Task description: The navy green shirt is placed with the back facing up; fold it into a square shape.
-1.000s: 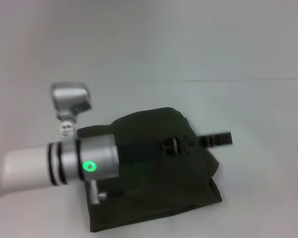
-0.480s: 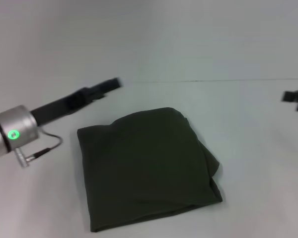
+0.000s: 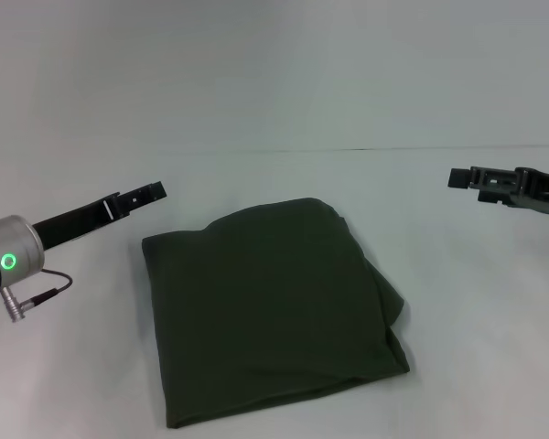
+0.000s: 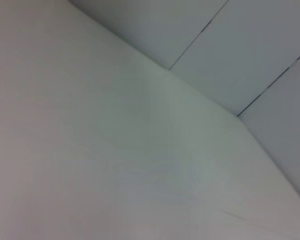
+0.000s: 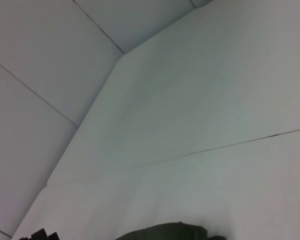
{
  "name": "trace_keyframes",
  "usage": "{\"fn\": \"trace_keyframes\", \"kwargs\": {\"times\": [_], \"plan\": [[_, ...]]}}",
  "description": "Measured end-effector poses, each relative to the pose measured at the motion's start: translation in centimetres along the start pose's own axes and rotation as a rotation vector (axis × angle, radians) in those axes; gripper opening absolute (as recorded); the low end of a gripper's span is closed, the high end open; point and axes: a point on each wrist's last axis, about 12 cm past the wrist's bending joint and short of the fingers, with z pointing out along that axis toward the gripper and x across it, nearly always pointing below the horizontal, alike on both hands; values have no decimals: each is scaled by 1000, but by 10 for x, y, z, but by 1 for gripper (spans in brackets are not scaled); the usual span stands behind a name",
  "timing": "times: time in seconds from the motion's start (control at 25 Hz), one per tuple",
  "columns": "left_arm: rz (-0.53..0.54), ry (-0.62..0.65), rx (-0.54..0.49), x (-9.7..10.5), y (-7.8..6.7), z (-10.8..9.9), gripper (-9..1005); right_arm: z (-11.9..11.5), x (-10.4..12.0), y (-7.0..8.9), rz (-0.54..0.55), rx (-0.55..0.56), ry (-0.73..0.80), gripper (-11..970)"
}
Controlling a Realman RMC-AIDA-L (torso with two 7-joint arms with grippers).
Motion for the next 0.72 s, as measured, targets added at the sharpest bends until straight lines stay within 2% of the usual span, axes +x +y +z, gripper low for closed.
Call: {"fn": "trace_keyframes", "kwargs": {"times": [0.4,0.72], "plan": [[77,98,-82,7,2,9,863,0,-3,-1,13,12,-21,917],[97,118,-115,9,4,11,862,0,-5,-3,18,29,-34,917]]}}
